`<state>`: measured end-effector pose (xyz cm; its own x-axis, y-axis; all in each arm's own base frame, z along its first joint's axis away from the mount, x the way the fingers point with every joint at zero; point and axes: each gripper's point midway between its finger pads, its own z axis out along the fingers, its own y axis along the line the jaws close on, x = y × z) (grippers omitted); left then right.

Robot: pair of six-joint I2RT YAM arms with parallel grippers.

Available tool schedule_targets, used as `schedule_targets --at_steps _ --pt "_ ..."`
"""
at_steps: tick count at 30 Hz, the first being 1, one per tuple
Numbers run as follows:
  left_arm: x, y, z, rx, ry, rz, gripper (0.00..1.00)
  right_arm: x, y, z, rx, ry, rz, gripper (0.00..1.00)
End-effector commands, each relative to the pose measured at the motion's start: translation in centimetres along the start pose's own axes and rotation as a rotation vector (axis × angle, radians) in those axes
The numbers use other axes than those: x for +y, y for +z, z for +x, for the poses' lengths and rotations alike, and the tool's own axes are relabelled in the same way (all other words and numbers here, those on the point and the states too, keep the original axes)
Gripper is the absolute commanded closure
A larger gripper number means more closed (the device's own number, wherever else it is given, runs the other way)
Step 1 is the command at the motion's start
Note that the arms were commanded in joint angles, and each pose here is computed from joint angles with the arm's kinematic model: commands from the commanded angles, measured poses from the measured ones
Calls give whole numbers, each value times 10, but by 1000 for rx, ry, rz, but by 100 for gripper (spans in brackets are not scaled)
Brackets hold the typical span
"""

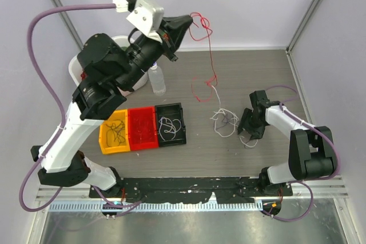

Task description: Untangle the cables

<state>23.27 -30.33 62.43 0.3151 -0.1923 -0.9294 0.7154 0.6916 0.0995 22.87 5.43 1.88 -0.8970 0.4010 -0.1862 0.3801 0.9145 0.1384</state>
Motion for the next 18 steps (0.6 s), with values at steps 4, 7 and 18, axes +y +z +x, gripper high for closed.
schedule_targets --at_steps 4,7,18 --pt "37 -10 -76 -207 70 -152 100 -3 -2 -12 -37 28 0 38" --pt "38 -12 -85 -233 71 -153 100 -2 -2 -12 -35 26 -9 38" --pt "43 -23 -71 -139 48 -173 100 1 -1 -8 -25 23 -32 39"
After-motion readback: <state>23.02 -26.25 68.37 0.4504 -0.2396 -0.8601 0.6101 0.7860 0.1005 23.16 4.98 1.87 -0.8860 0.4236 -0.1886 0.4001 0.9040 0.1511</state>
